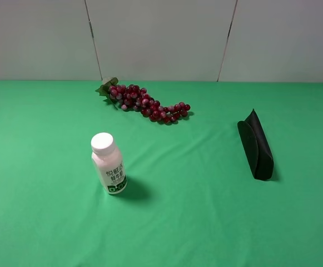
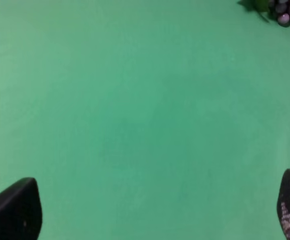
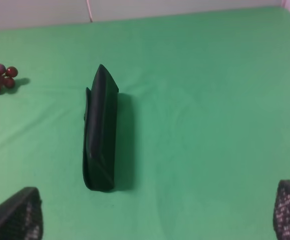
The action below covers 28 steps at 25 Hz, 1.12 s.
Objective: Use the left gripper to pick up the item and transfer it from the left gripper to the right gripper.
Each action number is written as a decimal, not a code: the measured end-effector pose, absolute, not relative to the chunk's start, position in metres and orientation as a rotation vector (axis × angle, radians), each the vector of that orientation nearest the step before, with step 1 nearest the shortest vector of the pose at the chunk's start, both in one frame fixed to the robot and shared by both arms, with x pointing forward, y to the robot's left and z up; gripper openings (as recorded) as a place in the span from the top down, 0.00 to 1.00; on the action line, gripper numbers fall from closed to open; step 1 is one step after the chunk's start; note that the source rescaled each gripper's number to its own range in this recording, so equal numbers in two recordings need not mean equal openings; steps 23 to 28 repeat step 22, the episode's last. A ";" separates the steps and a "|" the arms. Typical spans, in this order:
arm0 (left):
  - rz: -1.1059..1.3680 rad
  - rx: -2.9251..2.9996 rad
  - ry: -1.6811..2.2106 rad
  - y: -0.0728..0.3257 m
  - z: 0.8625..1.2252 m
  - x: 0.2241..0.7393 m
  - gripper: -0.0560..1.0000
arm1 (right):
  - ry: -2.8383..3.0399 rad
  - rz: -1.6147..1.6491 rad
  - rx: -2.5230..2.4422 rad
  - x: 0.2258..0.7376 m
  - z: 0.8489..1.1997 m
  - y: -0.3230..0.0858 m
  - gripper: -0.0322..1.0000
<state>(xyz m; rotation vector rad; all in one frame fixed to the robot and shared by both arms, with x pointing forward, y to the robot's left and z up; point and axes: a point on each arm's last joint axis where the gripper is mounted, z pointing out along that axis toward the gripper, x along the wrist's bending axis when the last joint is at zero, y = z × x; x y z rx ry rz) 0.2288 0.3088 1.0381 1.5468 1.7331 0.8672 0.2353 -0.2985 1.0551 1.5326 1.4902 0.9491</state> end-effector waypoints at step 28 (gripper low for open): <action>0.867 1.547 1.733 0.309 1.038 0.229 0.11 | 1.489 0.950 1.531 0.235 1.055 -0.298 0.00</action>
